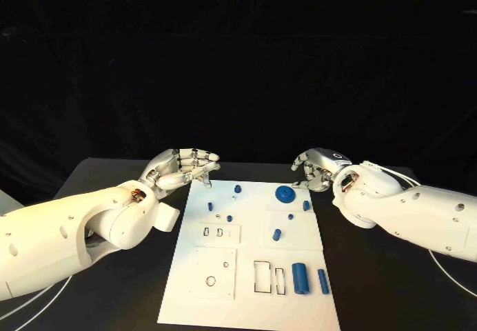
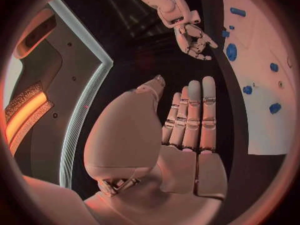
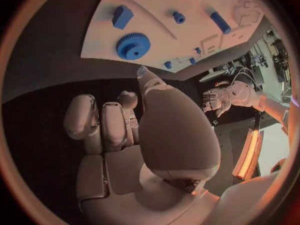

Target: Assemble the parts on the task board

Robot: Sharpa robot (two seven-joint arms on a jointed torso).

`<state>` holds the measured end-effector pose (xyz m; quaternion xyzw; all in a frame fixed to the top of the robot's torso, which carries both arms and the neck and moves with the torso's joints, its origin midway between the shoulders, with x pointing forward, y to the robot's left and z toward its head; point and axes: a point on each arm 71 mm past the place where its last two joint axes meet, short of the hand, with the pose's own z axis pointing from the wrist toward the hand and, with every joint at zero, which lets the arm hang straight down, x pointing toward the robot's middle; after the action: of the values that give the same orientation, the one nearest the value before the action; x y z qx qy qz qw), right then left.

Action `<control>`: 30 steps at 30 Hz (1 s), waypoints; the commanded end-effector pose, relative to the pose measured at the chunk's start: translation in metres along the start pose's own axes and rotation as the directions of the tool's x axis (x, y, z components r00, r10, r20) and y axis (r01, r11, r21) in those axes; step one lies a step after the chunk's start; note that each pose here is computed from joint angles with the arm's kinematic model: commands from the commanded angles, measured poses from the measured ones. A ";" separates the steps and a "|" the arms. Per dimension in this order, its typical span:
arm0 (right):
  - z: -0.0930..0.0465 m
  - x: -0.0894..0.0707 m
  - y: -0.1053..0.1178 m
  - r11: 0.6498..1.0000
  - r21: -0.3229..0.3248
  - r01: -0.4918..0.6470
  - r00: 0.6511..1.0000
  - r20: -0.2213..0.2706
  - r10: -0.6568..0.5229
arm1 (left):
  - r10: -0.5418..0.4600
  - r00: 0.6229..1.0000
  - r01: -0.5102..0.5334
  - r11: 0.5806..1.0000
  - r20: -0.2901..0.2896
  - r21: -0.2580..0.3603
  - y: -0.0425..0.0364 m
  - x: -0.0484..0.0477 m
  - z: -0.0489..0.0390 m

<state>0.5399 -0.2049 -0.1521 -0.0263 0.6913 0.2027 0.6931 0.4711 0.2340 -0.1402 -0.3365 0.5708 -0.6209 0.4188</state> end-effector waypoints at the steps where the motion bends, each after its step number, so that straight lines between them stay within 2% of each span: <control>1: -0.002 0.006 -0.007 0.992 0.074 -0.103 0.989 -0.102 0.111 | -0.014 1.000 0.014 1.000 -0.019 0.006 -0.0006 0.0013 0.0013; 8: 0.002 0.011 -0.012 0.986 0.108 -0.127 0.978 -0.152 0.143 | -0.012 1.000 0.012 1.000 -0.017 0.005 0.0001 0.0000 0.0017; 16: 0.008 0.022 -0.005 0.985 0.117 -0.127 0.967 -0.206 0.149 | -0.011 1.000 0.011 1.000 -0.017 0.004 0.0004 -0.0004 0.0019; 30: 0.012 0.029 0.004 0.988 0.105 -0.109 0.967 -0.219 0.130 | -0.009 1.000 0.009 1.000 -0.019 -0.003 0.0010 -0.0010 0.0018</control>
<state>0.5486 -0.1910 -0.1766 0.0326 0.7678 0.2145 0.6028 0.4737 0.2364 -0.1418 -0.3379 0.5726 -0.6187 0.4184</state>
